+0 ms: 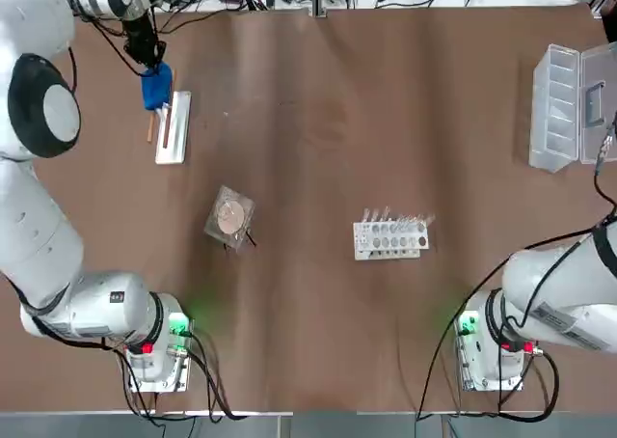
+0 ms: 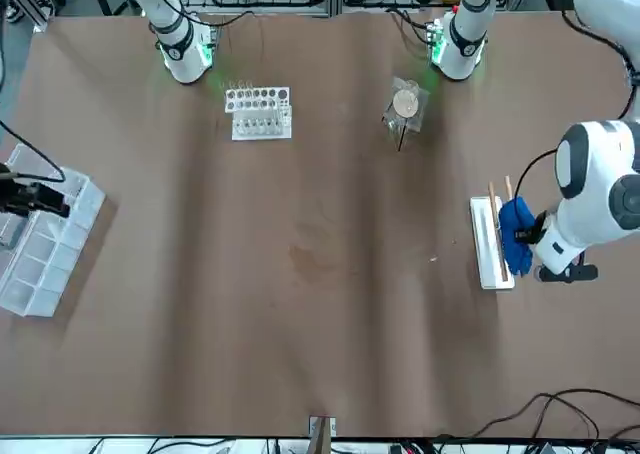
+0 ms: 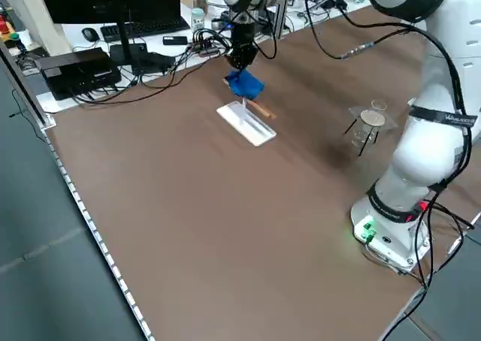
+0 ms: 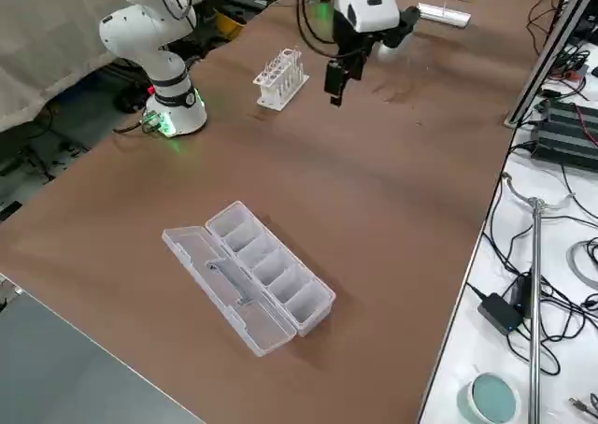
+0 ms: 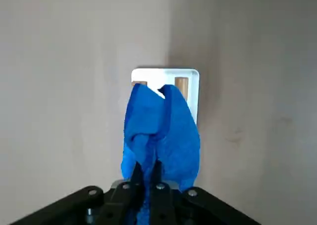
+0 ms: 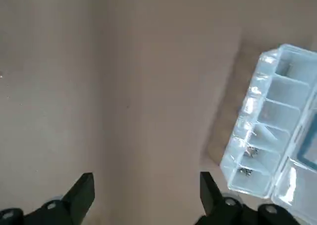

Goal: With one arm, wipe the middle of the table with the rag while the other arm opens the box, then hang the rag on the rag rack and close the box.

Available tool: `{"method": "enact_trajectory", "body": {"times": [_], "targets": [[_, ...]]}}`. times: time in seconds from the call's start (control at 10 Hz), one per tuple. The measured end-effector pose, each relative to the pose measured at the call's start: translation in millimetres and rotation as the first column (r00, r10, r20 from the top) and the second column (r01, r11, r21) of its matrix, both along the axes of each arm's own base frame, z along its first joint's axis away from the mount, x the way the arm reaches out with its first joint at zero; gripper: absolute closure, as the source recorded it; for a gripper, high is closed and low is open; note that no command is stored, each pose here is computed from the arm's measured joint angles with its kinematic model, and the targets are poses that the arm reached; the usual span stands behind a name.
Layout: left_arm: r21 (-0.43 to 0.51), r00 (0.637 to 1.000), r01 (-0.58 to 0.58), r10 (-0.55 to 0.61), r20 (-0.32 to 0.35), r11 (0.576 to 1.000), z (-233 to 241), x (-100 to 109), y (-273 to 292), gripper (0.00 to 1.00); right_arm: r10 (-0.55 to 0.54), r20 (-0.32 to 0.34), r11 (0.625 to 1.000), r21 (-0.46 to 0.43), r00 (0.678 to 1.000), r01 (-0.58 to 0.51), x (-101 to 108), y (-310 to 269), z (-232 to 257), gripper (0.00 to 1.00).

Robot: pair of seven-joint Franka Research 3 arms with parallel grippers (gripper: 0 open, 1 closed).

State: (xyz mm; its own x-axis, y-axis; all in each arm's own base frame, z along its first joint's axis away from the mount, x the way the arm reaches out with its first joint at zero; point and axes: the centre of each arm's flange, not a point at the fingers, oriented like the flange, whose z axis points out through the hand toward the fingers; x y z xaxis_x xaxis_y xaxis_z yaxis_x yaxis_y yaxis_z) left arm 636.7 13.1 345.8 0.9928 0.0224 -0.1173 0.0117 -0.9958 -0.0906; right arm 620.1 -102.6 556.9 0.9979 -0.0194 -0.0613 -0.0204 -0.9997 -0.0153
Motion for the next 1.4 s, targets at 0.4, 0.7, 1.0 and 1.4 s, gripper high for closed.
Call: {"method": "enact_trajectory", "body": {"times": [0.4, 0.7, 1.0, 1.4], "targets": [[-0.003, 1.0, 0.005, -0.005, -0.015, 1.0, -15.6, 1.9, 8.5, 0.88, 0.068, -0.06, 0.997, 0.049, 0.996, -0.065, -43.5, -131.8, -11.3, 0.63], [-0.006, 1.0, 0.001, -0.001, -0.027, 1.0, -24.4, 2.5, 18.8, 0.64, 0.074, -0.094, 0.989, 0.138, 0.993, -0.061, -85.7, -245.7, -65.1, 0.99], [-0.007, 1.0, 0.006, -0.006, -0.023, 1.0, -23.0, 3.6, 21.3, 0.2, 0.042, -0.036, 0.967, 0.254, 0.998, -0.031, -133.9, -341.0, -127.2, 0.99], [-0.008, 1.0, 0.012, -0.012, 0.002, 1.0, -12.4, 9.2, 17.8, 0.11, -0.035, 0.064, 0.953, 0.302, 0.997, 0.014, -209.8, -436.3, -167.7, 0.99]]}}
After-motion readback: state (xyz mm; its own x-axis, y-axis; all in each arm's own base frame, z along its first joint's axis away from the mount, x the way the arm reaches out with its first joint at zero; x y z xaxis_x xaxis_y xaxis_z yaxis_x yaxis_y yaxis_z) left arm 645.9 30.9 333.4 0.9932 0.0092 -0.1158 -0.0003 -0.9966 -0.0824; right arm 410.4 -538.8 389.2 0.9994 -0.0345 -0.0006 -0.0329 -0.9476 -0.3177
